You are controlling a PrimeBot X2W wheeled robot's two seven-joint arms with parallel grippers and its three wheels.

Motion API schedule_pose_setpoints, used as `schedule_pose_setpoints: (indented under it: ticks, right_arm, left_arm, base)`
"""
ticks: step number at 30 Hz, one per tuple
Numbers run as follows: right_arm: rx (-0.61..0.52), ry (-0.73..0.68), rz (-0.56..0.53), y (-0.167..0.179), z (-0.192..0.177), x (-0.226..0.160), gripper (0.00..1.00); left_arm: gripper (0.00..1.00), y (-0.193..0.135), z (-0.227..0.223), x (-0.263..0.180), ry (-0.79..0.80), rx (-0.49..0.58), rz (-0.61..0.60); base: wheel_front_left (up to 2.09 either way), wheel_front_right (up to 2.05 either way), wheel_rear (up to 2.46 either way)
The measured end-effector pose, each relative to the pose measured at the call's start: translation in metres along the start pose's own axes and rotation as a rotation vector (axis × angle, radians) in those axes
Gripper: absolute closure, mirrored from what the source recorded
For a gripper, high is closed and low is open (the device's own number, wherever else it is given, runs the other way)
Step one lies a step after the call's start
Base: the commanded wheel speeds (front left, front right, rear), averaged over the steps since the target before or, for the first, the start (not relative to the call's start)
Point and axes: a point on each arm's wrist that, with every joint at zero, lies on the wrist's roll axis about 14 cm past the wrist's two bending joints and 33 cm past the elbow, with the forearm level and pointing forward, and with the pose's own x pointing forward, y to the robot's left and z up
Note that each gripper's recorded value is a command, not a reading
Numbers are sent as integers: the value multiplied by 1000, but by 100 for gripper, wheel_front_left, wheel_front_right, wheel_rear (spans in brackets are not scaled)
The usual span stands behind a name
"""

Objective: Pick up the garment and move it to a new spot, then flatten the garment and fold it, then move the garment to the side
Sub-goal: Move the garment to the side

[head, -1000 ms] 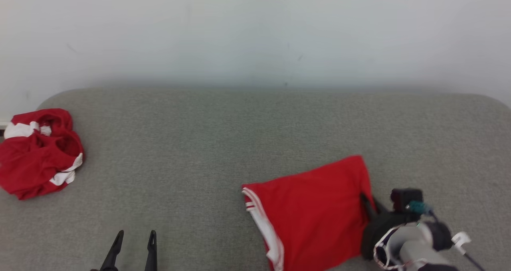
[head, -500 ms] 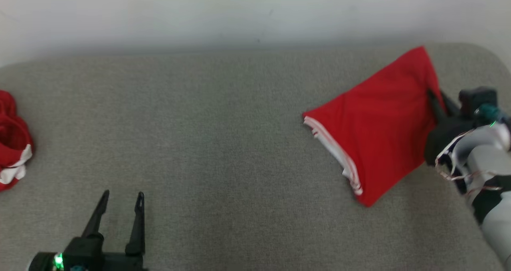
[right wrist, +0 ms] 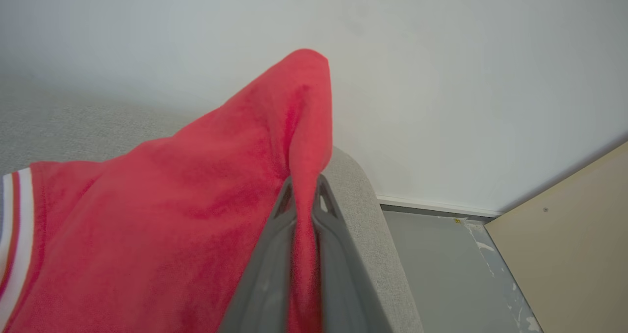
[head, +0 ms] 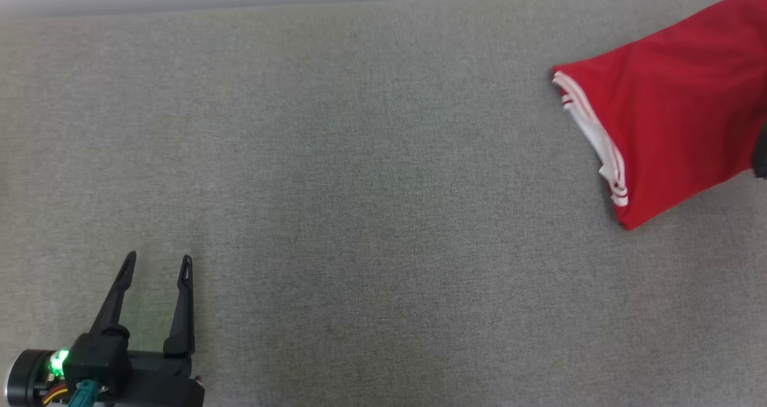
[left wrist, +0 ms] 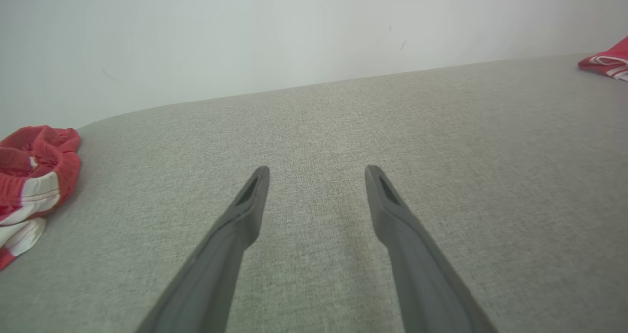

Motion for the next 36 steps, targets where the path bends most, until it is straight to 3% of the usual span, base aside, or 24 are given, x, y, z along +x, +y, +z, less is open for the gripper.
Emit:
schedule_pose_setpoints:
  ticks: [5, 14, 15, 16, 17, 25, 31, 36]
  right_arm:
    - [-34, 44, -49, -25, -10, 3, 100]
    - [-66, 75, -78, -40, -17, 1, 100]
    - [-67, 79, -81, -41, -18, 1, 94]
    - [-67, 81, -83, -42, -19, 0, 51]
    - [-64, 82, -87, -44, -20, 0, 0]
    - [-42, 14, -114, -54, -2, -7, 0]
    - [127, -228, -75, -27, 65, -11, 0]
    - [170, -331, -14, 4, 71, -40, 0]
  left_arm:
    - [0, -2, -6, 8, 7, -1, -9]
    - [0, -2, -7, 18, 2, 4, -14]
    - [0, -2, -8, 18, 2, 3, -14]
    - [0, -2, -8, 18, 3, 3, -14]
    - [0, -2, -8, 18, 4, 2, -14]
    - [0, -2, -1, 16, -13, -6, -2]
    - [0, -6, 5, 4, -20, -22, 8]
    - [0, -10, 16, -9, -40, -34, 14]
  base:
    - [0, 0, 0]
    - [0, 0, 0]
    - [0, 0, 0]
    - [0, 0, 0]
    - [0, 0, 0]
    - [0, 0, 0]
    - [0, 0, 0]
    - [0, 0, 0]
